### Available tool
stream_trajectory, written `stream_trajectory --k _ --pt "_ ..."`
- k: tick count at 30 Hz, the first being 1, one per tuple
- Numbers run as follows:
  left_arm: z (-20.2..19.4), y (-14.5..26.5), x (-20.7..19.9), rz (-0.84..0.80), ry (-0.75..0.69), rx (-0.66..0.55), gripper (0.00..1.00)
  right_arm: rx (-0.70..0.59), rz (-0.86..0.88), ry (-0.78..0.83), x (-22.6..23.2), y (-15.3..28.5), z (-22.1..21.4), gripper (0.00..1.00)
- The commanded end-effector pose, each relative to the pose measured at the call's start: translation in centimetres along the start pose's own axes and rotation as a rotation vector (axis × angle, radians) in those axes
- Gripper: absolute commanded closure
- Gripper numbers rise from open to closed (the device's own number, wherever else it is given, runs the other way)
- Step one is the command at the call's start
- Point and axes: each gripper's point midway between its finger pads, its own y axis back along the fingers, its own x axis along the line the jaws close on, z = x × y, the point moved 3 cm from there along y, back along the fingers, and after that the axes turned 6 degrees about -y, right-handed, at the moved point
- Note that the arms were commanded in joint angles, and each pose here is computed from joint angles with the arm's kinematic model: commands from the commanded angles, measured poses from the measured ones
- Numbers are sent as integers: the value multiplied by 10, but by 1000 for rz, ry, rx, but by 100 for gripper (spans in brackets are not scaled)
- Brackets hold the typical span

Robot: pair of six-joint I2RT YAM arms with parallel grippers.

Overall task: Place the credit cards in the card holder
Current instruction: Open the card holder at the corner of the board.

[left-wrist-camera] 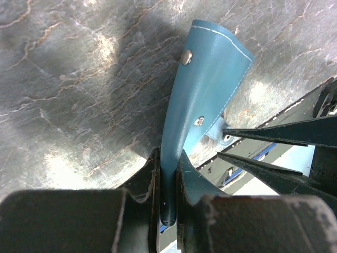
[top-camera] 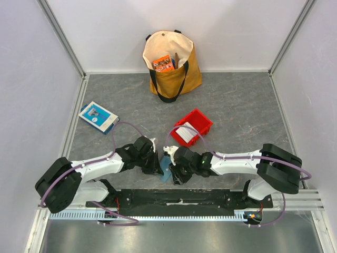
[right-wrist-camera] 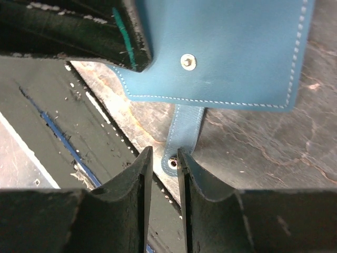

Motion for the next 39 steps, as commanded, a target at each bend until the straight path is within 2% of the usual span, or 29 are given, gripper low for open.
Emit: stream_trajectory --k 1,5,7,11,19,24,28,30,32,35,39 --pt "32 -3 19 108 36 -186 91 219 -284 -123 -49 14 -58 67" --pt "22 -6 17 65 77 -165 74 79 -334 -244 -57 20 -27 68" --pt "20 -5 16 56 115 -178 61 -8 -326 -278 -60 23 -9 68" --pt "16 0 14 54 171 -214 47 -133 -314 -345 -63 31 26 64" --pt "38 40 21 189 123 -371 35 -329 -235 -428 -45 52 69 59" --pt "48 46 16 185 62 -410 34 -438 -150 -431 -32 66 87 59" --pt "53 36 9 154 40 -385 36 -447 -53 -401 -15 66 98 60" --pt "52 30 10 164 39 -358 39 -403 5 -376 -5 59 100 59" --pt "50 23 13 182 42 -329 47 -357 54 -365 4 48 100 60" --pt "45 15 15 168 45 -311 53 -291 74 -354 8 32 92 62" --pt "38 11 17 146 58 -296 69 -201 -33 -354 -7 23 69 70"
